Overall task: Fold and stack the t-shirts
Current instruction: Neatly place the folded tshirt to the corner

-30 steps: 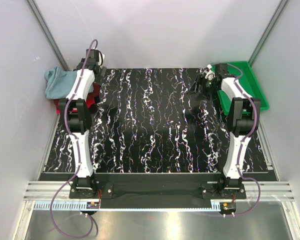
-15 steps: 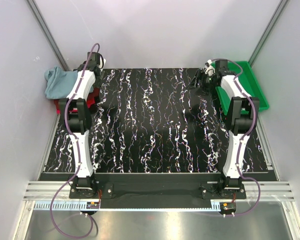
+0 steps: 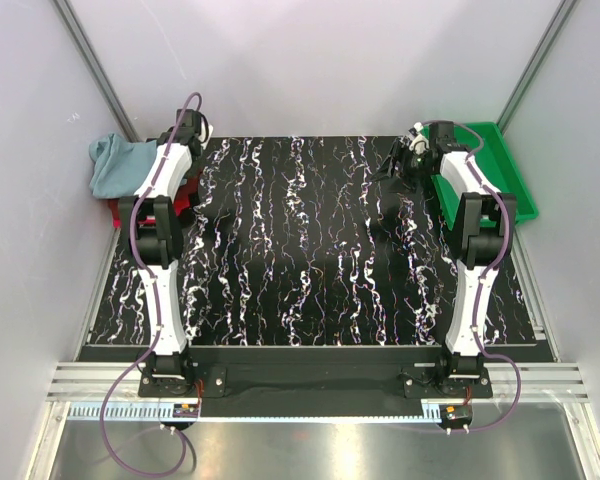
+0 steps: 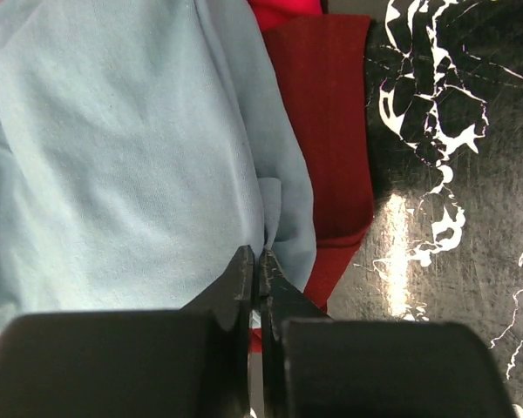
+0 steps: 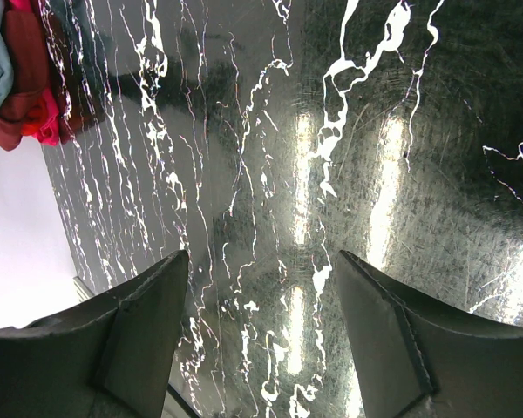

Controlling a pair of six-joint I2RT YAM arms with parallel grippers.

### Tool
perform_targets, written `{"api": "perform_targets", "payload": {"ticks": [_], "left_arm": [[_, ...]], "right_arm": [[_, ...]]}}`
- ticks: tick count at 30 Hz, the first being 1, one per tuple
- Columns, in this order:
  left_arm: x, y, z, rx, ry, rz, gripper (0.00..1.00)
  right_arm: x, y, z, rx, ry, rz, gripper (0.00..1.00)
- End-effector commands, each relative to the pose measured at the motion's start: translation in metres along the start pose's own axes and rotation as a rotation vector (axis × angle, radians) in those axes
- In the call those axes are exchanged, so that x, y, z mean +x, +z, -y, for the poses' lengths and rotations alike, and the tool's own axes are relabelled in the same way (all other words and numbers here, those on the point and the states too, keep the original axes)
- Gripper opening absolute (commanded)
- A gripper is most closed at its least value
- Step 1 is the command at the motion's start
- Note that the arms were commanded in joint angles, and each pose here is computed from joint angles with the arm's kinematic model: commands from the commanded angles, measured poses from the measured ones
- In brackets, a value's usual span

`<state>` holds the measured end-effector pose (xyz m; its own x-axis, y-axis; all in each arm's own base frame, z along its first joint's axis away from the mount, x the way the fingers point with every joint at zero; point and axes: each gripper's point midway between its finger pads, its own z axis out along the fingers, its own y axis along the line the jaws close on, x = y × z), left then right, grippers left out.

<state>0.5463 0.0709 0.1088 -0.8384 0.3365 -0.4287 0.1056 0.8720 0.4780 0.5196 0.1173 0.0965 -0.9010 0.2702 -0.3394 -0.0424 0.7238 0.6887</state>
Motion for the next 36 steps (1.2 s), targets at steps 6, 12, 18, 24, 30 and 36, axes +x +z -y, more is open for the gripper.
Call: {"api": "perform_targets", "payload": {"ticks": [6,12,18,24,30,36], "left_arm": [[-0.008,-0.040,0.000,0.058,-0.025,0.057,0.00],[-0.009,-0.068,0.015,0.118,-0.026,0.089,0.00],[-0.021,-0.075,0.035,0.148,-0.001,0.117,0.00],[-0.017,-0.066,0.030,0.081,-0.007,0.091,0.24],[-0.041,-0.077,-0.009,-0.008,-0.083,0.167,0.56],[-0.059,-0.065,-0.064,-0.132,-0.115,0.214,0.60]], "right_arm": [[-0.013,-0.009,-0.018,-0.034,-0.051,0.041,0.76],[-0.014,-0.003,-0.014,-0.036,-0.030,0.035,0.76],[-0.013,0.000,-0.013,-0.035,-0.025,0.031,0.76],[-0.011,-0.003,-0.013,-0.030,-0.037,0.031,0.76],[-0.012,-0.005,-0.014,-0.029,-0.049,0.035,0.76],[-0.010,-0.004,-0.014,-0.029,-0.048,0.031,0.76]]}}
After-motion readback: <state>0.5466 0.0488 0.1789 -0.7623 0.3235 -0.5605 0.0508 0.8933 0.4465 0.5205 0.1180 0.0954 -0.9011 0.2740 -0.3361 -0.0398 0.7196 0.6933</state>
